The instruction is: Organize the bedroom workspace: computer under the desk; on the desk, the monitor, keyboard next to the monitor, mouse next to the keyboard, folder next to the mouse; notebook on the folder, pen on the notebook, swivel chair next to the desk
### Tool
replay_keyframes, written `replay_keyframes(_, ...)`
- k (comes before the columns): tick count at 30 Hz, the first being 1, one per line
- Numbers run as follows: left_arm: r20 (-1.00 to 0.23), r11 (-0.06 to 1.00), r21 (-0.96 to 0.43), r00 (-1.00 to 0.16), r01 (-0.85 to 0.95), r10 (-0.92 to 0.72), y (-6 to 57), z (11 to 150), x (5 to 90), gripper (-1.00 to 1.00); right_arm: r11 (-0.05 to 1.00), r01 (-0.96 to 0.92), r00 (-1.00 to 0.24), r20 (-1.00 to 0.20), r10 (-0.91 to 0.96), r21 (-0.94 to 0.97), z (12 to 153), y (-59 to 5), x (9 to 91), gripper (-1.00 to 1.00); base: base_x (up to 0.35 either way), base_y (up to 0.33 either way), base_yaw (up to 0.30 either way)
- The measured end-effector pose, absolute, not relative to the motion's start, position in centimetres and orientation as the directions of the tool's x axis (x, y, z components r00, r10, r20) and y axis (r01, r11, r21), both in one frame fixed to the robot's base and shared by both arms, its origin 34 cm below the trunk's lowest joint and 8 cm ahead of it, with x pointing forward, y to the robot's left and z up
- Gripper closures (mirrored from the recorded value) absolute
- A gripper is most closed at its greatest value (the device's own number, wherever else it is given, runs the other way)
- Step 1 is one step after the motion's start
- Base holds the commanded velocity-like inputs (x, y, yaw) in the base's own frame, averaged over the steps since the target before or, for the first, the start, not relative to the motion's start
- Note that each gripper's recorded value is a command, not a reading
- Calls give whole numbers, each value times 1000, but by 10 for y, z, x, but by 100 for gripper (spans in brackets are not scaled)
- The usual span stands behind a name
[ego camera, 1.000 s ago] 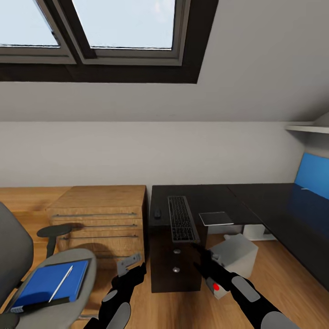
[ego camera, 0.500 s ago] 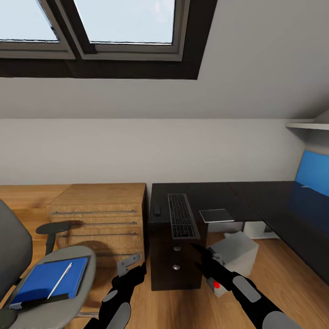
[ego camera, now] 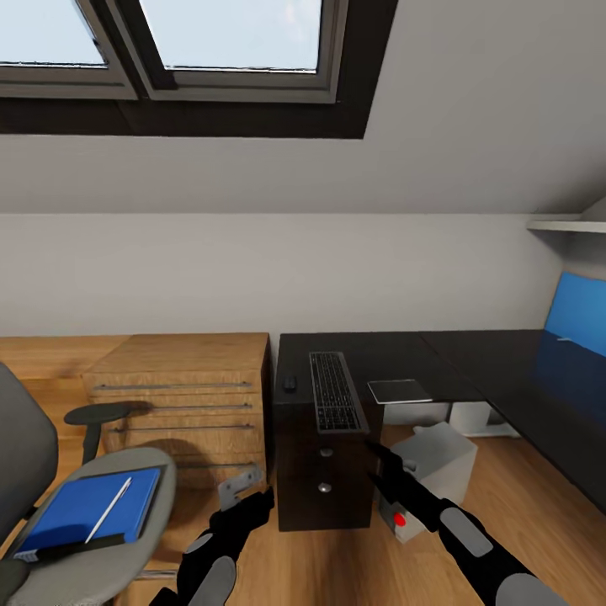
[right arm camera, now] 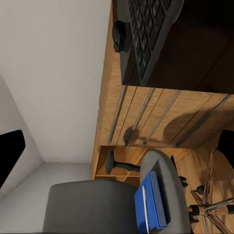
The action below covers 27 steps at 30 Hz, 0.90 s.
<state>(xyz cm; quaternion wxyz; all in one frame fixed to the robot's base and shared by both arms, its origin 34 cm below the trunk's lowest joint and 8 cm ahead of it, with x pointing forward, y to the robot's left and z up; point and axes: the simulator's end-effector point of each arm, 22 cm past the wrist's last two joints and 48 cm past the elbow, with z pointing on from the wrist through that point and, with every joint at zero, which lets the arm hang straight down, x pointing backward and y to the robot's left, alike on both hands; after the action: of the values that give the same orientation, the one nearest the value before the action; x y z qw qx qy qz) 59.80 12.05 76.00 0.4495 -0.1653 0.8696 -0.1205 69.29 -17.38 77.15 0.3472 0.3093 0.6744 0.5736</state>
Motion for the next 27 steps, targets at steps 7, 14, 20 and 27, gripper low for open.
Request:
replay_keyframes(7,-781,922,-383,-515,-50,-353,112,788,574,-100,125,-27,-570,-118,813,992,770,-171,691,-100,0,0,0)
replay_keyframes(14,-784,928,-368,-518,-58,-343,113,773,569,-100,125,-29,-571,-119,812,992,757,-171,690,-100,0,0,0)
replay_keyframes(20,-784,933,-350,-517,-89,-343,121,758,566,-100,122,-37,-571,-121,812,992,748,-170,689,-100,0,0,0)
replay_keyframes(27,-784,933,-346,-518,-94,-343,122,744,564,-100,108,-67,-568,-127,813,992,742,-170,687,-100,0,0,0)
